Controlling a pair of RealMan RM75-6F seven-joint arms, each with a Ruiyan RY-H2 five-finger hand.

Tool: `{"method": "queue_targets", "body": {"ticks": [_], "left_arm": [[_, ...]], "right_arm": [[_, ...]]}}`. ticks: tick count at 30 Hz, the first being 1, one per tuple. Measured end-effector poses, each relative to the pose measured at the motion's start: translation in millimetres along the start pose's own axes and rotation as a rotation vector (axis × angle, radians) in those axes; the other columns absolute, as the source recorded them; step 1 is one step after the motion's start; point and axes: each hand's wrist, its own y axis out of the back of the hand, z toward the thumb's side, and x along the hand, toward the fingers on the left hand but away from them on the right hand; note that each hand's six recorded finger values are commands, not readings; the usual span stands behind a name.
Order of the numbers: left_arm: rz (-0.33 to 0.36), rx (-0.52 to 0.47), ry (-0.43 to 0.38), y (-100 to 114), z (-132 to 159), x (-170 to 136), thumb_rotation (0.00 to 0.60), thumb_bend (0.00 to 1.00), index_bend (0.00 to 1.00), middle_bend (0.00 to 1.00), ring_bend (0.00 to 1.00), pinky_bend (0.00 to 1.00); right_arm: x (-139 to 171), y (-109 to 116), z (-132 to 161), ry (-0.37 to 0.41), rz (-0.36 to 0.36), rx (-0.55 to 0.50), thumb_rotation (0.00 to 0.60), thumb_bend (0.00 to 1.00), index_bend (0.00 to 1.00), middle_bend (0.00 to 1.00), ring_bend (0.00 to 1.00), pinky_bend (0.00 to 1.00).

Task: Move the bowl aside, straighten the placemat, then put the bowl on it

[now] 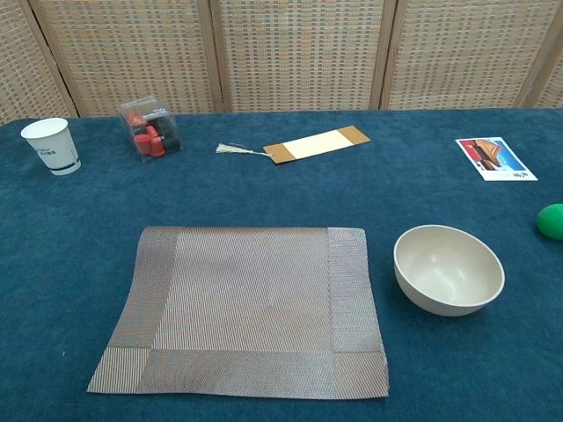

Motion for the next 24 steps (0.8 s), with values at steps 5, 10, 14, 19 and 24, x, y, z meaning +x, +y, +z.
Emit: {"method": "queue_targets", "body": {"ticks": [5, 10, 14, 19, 24], "left_arm": [[0.008, -0.005, 0.001, 1, 0, 0, 0.6, 0.15, 0.0, 0.0, 0.0, 0.0], [0.012, -0.013, 0.001, 2, -1, -2, 0.6, 0.15, 0.0, 0.0, 0.0, 0.0], [0.011, -0.014, -0.003, 2, 0, -1, 0.6, 0.15, 0.0, 0.0, 0.0, 0.0], [0.001, -0.01, -0.006, -1, 1, 0, 0.6, 0.15, 0.0, 0.0, 0.0, 0.0], [-0.004, -0.006, -0.014, -3, 4, 1, 0.6, 0.16, 0.0, 0.0, 0.0, 0.0]], "right_arm": [[0, 0, 1, 0.001, -0.002, -0.001, 0.6, 0.06, 0.11, 0.0, 0.0, 0.0], [1, -1, 4, 0.009, 0.004, -0.003, 0.6, 0.06, 0.11, 0.0, 0.0, 0.0], [0, -4, 6, 0.014, 0.01, 0.003, 0.6, 0.06, 0.11, 0.0, 0.0, 0.0], [0, -8, 5, 0.007, 0.017, 0.017, 0.6, 0.06, 0.11, 0.0, 0.0, 0.0], [2, -10, 4, 0.001, 0.03, 0.023, 0.6, 0.06, 0.11, 0.0, 0.0, 0.0]]}}
